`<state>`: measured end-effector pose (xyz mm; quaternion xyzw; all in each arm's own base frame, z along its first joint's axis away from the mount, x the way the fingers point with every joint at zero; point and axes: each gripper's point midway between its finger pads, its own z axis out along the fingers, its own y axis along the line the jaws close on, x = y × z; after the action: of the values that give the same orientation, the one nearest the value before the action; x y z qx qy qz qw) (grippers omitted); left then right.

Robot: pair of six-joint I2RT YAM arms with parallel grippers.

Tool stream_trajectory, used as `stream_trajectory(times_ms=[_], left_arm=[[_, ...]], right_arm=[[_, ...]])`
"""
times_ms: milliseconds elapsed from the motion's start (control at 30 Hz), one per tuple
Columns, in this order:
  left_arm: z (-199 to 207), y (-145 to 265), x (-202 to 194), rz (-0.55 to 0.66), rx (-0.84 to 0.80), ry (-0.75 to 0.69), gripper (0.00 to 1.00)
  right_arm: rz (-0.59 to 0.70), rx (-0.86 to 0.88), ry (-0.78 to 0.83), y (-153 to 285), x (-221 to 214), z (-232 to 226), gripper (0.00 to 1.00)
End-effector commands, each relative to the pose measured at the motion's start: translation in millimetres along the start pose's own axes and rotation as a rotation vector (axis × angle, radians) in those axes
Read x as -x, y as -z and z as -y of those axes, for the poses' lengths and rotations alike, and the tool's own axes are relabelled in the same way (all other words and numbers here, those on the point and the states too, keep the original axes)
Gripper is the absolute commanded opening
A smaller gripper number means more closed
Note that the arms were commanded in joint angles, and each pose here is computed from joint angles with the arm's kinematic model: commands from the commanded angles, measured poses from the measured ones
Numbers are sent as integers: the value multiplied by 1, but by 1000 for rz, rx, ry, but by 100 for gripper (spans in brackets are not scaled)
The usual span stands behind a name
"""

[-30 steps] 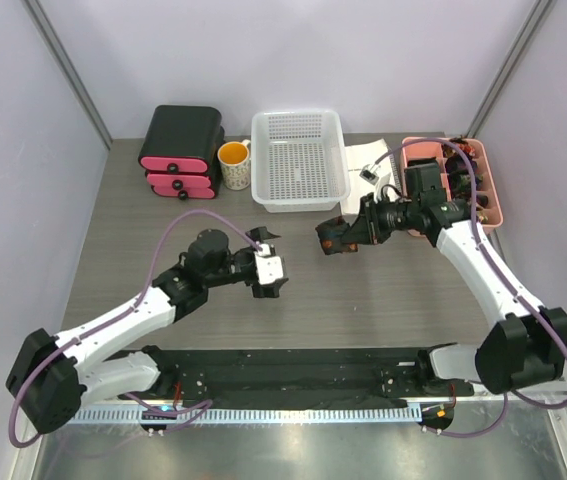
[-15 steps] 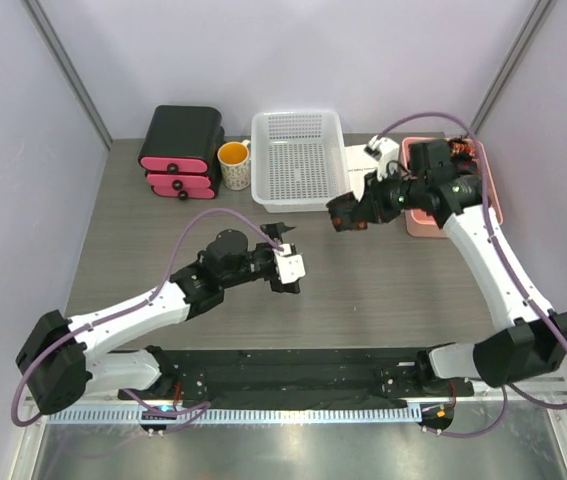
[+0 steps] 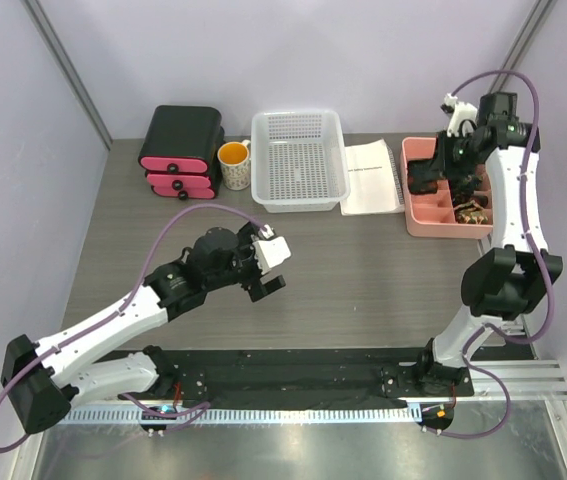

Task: Roll the ties
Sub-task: Place the tie in the storage box.

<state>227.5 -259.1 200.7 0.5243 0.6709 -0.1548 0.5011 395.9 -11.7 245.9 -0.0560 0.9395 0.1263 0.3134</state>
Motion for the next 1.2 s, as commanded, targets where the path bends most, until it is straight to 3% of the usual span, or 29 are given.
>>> stream_trajectory(times_ms=[0, 200, 500, 700, 1167], left_arm=[[4, 9, -11, -28, 12, 78, 100], [5, 7, -13, -17, 16, 96, 100], [9, 5, -20, -23, 14, 135, 100], [9, 1, -20, -18, 18, 146, 100], [12, -1, -24, -28, 16, 182, 100]], right_arm=[[119, -60, 340, 24, 53, 20, 1], [59, -104, 941, 19, 69, 56, 1], [-31, -18, 1402, -17, 69, 82, 1], [-138, 34, 1522, -43, 53, 101, 1], [-189, 73, 1587, -82, 51, 117, 1]])
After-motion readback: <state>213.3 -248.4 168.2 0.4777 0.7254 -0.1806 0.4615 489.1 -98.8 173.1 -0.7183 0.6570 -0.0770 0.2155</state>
